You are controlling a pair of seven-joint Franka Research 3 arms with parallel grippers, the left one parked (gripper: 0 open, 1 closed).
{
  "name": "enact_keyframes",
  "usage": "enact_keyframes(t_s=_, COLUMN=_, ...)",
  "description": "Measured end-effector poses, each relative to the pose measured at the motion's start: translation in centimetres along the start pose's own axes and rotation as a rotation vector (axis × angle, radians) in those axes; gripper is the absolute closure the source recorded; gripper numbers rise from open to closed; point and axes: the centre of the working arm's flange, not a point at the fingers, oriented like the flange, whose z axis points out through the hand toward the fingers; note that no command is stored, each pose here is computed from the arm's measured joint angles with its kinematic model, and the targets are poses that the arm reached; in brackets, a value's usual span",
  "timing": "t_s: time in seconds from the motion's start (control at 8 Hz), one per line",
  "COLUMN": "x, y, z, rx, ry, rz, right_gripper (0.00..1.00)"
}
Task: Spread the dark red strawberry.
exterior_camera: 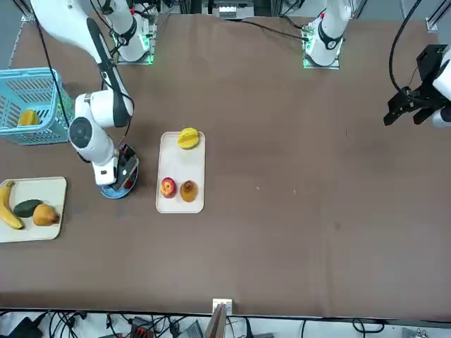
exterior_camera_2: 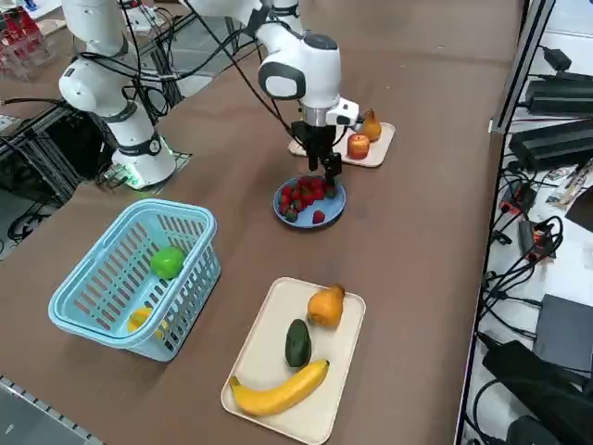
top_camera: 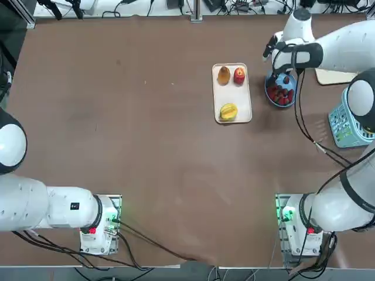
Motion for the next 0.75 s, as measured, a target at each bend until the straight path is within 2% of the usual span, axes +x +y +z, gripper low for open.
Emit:
enact_keyframes(t_s=0.38, x=-0.4, y=-0.2, z=-1.5, rx=0.013, ry=-0.013, rz=-0.026, right_gripper=0.07)
enact_keyframes(t_s=0.75, x=-0.5, y=-0.4, z=-1.0, rx=0.016, ry=-0.017, rz=-0.036, right_gripper=0.1)
